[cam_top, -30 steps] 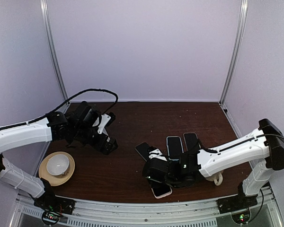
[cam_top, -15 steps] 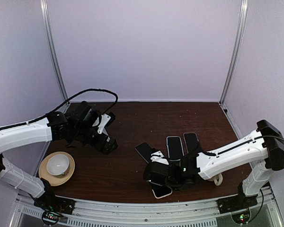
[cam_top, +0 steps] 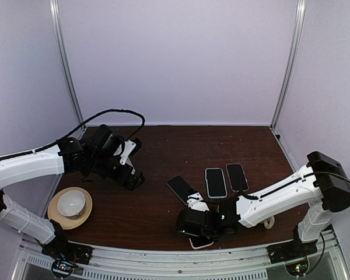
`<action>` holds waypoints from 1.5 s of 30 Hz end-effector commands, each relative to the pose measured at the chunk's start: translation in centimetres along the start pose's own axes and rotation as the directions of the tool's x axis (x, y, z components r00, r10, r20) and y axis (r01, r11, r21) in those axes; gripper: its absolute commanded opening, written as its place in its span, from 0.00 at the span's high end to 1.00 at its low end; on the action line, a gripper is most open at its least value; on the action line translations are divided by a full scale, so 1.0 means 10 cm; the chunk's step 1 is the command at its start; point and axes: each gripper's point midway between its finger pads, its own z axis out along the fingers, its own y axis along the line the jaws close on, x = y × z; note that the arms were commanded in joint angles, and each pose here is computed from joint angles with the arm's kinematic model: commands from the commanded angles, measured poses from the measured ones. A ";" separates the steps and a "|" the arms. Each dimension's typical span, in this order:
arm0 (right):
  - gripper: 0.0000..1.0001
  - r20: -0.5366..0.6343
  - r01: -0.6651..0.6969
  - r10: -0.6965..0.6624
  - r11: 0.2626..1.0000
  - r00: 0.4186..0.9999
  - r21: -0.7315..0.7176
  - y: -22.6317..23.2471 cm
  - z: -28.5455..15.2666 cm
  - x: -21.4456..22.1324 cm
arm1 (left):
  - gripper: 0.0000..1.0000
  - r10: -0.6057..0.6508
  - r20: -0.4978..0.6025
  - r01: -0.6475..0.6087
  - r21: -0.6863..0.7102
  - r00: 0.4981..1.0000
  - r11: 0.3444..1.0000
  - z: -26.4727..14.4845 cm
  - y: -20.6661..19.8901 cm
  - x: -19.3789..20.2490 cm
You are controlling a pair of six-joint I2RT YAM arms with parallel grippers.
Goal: Put the phone into the phone case
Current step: Install the phone into the phone case, then press the bottom right corner of the phone case.
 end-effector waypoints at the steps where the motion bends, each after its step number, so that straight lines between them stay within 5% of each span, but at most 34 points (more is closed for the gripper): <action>1: 0.76 0.011 -0.010 0.010 0.999 1.000 0.037 -0.07 0.00 0.04 | 0.03 0.001 0.030 -0.001 0.010 1.000 1.000 -0.01 0.00 -0.10; 13: 0.32 -0.003 -0.022 0.022 0.996 1.000 0.082 -0.15 -0.02 0.06 | 0.02 0.000 0.029 0.000 0.008 1.000 1.000 -0.01 0.01 -0.10; 21: 0.27 0.014 0.000 -0.001 0.997 1.000 0.074 -0.16 -0.26 -0.16 | 0.03 0.001 0.027 -0.001 0.007 1.000 1.000 0.00 0.01 -0.09; 34: 0.56 -0.301 -0.147 0.082 0.968 0.950 -0.202 -0.10 -0.44 0.49 | 0.02 -0.001 0.023 0.001 0.029 1.000 1.000 0.00 -0.02 -0.09; 45: 0.82 -0.388 -0.080 0.039 0.993 0.921 -0.089 -0.29 -0.18 0.90 | 0.03 0.002 0.024 -0.003 0.027 1.000 1.000 -0.01 -0.02 -0.08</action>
